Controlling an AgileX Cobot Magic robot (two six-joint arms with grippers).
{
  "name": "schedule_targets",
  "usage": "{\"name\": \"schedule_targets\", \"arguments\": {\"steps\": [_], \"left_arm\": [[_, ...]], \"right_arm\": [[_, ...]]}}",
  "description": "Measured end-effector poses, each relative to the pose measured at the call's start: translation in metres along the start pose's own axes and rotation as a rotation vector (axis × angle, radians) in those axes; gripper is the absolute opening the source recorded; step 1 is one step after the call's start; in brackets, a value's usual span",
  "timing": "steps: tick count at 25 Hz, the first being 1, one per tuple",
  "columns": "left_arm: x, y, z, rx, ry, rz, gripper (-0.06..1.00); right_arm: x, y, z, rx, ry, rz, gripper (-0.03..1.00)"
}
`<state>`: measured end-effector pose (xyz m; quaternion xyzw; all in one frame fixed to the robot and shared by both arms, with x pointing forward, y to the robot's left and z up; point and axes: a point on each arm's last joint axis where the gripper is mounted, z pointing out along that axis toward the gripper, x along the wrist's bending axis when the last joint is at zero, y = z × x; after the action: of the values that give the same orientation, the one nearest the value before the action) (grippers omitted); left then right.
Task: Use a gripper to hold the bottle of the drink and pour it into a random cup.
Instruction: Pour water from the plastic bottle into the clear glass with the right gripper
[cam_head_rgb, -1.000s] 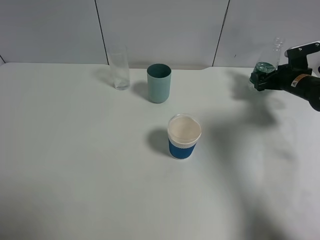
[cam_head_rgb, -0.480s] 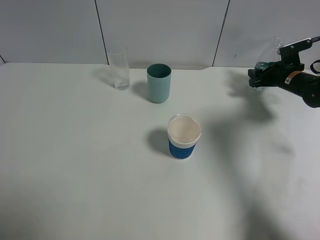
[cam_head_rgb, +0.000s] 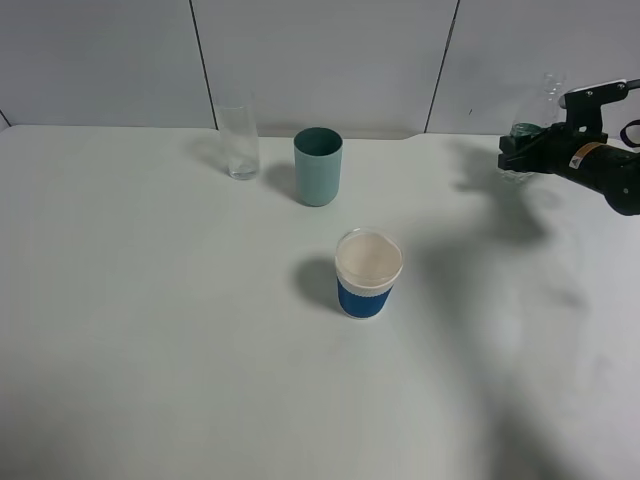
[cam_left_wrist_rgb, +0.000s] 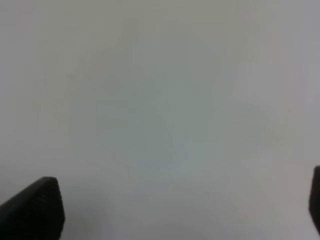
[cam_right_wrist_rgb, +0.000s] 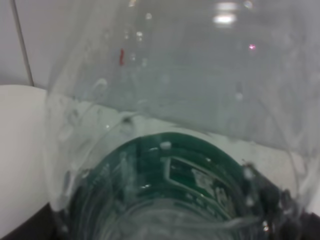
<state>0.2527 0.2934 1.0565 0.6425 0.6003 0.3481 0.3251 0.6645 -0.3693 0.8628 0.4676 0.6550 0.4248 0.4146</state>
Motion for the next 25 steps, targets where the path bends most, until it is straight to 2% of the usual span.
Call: {"name": "schedule_targets", "arguments": {"steps": [15, 25], "left_arm": [[0.000, 0.000, 0.000, 0.000, 0.000, 0.000, 0.99], [0.000, 0.000, 0.000, 0.000, 0.000, 0.000, 0.99]], "right_arm": [[-0.003, 0.009, -0.006, 0.048, -0.019, 0.004, 0.56], [0.013, 0.040, -0.028, 0.033, -0.003, -0.027, 0.56]]}}
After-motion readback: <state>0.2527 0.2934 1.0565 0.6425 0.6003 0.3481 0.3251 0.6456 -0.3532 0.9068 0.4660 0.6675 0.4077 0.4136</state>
